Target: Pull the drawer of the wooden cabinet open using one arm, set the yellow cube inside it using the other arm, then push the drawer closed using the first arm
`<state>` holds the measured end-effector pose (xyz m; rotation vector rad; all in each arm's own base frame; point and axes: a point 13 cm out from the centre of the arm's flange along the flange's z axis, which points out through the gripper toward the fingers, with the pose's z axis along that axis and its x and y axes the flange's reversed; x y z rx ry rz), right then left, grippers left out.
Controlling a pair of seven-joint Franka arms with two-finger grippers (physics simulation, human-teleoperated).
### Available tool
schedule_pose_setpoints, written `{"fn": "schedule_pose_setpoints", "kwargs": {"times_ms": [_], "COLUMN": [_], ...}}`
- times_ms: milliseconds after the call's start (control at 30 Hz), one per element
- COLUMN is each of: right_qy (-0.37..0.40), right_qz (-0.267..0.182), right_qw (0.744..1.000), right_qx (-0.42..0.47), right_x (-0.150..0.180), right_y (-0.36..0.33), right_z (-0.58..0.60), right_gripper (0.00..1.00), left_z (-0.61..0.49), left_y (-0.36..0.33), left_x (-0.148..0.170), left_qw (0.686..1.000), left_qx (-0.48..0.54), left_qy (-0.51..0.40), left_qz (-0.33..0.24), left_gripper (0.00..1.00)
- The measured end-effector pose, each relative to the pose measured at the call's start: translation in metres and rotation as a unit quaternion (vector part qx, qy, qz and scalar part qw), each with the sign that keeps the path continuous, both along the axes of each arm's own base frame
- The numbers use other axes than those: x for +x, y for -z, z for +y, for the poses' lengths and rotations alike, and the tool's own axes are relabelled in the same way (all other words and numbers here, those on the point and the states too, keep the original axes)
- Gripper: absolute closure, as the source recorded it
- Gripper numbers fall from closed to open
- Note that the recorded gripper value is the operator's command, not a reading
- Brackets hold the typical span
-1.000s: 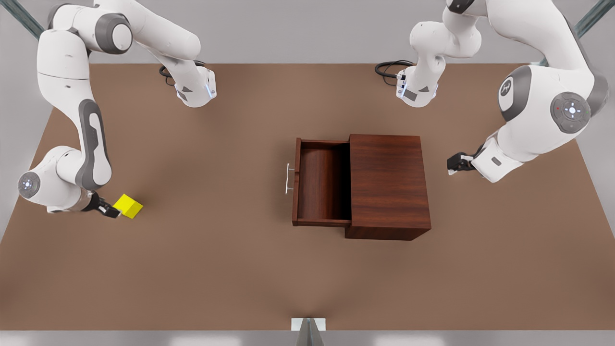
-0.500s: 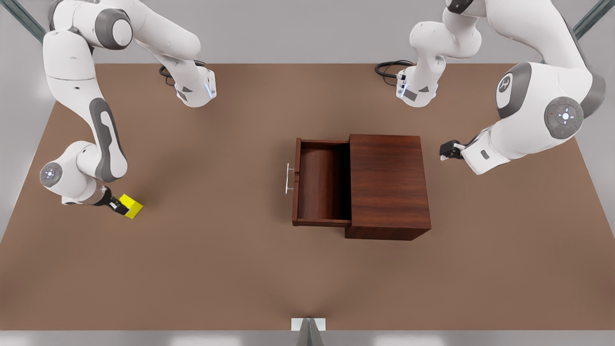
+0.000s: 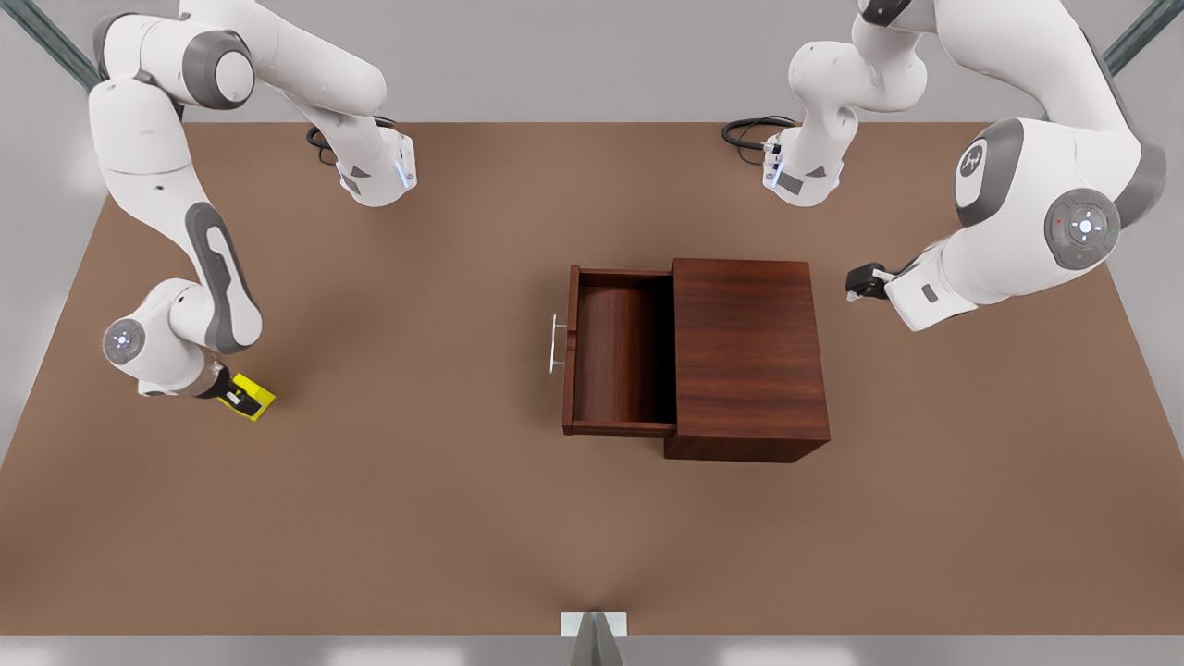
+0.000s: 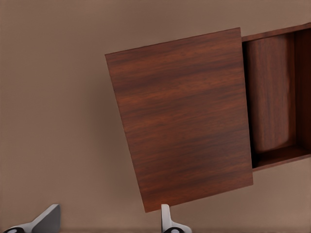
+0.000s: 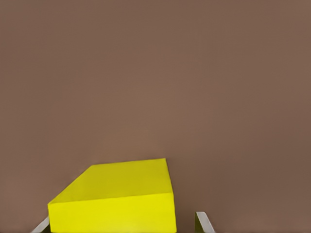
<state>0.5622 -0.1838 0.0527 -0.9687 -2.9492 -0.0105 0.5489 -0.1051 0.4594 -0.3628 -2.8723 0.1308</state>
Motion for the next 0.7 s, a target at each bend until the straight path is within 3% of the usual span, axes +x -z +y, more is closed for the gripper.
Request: {"fn": "schedule_pose_setpoints", "kwargs": {"times_ms": [300, 333, 367, 700], "right_qy": [0.004, 0.004, 0.005, 0.007], "right_qz": [-0.01, -0.012, -0.013, -0.021], "right_qw": [1.0, 1.0, 1.0, 1.0], "right_qx": [-0.005, -0.006, -0.007, -0.01], "right_x": [0.004, 0.005, 0.006, 0.011], "right_y": [0.014, 0.014, 0.013, 0.004], "right_z": [-0.005, -0.006, -0.007, -0.004], "right_gripper": [0.0, 0.02, 0.14, 0.22], "left_z": [0.007, 0.01, 0.011, 0.007], "left_y": [0.008, 0.011, 0.016, 0.027], "left_x": [0.0, 0.001, 0.001, 0.013], "left_qw": [1.0, 1.0, 1.0, 1.0], "left_qx": [0.006, 0.007, 0.008, 0.009], "left_qy": [-0.005, -0.009, -0.011, -0.016], "left_qz": [0.006, 0.007, 0.009, -0.005], "left_gripper": [0.0, 0.0, 0.0, 0.0]}}
